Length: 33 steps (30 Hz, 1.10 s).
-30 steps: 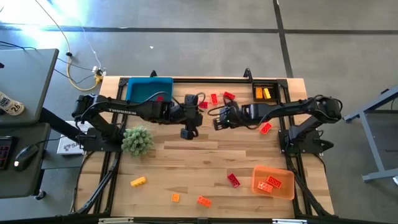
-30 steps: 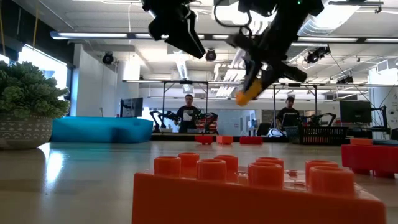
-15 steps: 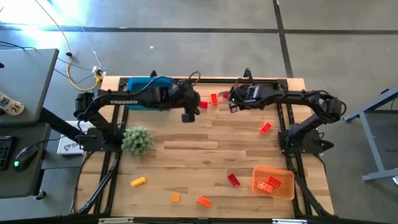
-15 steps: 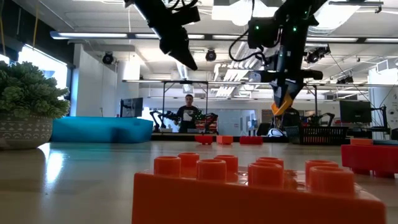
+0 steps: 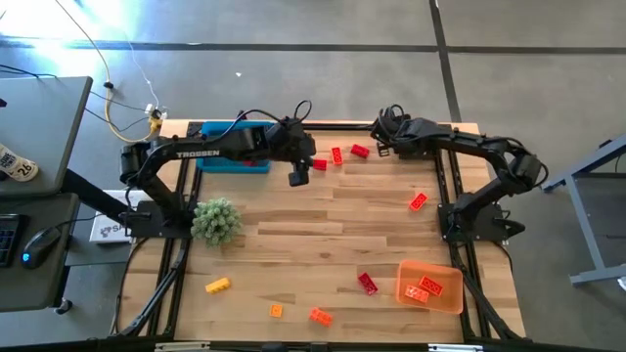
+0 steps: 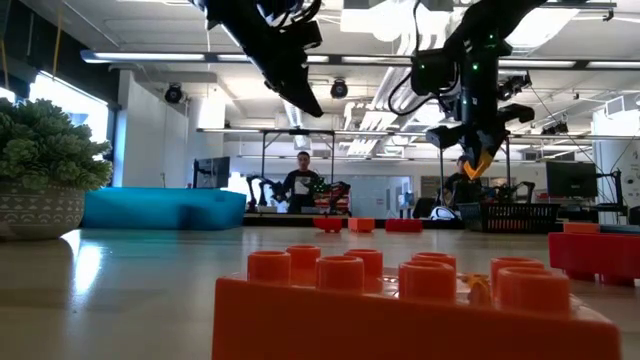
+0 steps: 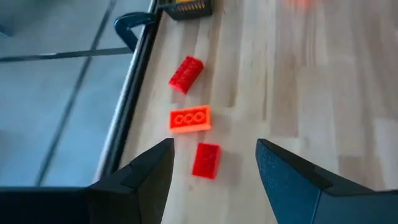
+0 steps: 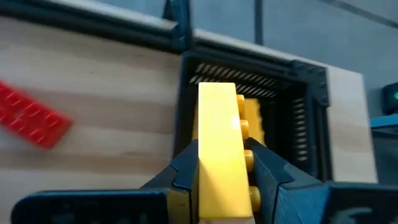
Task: Sort & place blocks by color
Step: Put the yellow game piece into the black bin
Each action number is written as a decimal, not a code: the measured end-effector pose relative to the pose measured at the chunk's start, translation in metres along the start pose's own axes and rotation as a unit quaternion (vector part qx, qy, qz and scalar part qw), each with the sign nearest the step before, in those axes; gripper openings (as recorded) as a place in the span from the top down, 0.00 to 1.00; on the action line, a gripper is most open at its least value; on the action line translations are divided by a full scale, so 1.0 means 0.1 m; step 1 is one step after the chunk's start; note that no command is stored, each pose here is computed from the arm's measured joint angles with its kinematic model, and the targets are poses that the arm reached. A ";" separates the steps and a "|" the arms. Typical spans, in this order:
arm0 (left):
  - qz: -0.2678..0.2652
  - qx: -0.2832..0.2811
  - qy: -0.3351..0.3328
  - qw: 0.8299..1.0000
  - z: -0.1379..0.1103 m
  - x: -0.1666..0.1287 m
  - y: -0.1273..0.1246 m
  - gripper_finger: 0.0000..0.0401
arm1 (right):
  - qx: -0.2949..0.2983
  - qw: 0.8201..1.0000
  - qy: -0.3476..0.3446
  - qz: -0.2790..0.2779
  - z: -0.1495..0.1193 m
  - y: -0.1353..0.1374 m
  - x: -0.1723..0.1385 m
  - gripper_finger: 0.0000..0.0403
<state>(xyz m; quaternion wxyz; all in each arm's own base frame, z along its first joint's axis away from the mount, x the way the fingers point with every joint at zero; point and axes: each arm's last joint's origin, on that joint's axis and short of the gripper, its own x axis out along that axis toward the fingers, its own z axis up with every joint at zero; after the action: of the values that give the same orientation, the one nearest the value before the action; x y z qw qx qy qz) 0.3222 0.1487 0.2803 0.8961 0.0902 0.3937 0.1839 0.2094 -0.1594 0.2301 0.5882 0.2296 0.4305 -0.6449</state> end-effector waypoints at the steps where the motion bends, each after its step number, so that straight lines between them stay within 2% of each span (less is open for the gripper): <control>1: -0.009 -0.008 -0.003 1.000 0.00 0.03 0.00 0.47 | 0.002 1.000 -0.002 -0.007 0.02 -0.02 0.02 0.82; 9: -0.028 -0.041 0.023 0.998 -0.12 0.35 0.04 0.47 | 0.001 1.000 0.017 -0.024 0.13 -0.17 0.15 0.82; 20: -0.038 -0.037 0.045 0.998 -0.26 0.73 0.00 0.47 | 0.014 0.997 0.071 0.013 0.25 -0.33 0.33 0.82; 25: -0.047 -0.039 0.048 0.997 -0.31 0.84 0.00 0.47 | -0.005 0.995 0.103 0.019 0.26 -0.28 0.51 0.82; 28: -0.061 -0.043 0.048 0.996 -0.33 0.88 0.01 0.47 | -0.012 0.994 0.108 0.011 0.25 -0.22 0.60 0.82; 33: -0.055 -0.050 0.045 0.996 -0.35 0.89 0.08 0.47 | -0.019 0.994 0.107 -0.002 0.24 -0.16 0.68 0.80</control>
<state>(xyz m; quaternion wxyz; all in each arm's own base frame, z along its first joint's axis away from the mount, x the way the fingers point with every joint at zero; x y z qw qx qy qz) 0.3498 0.1921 0.1986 0.8894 0.0156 0.4287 0.1579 0.1851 -0.2180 0.1929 0.5418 0.2851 0.5032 -0.6099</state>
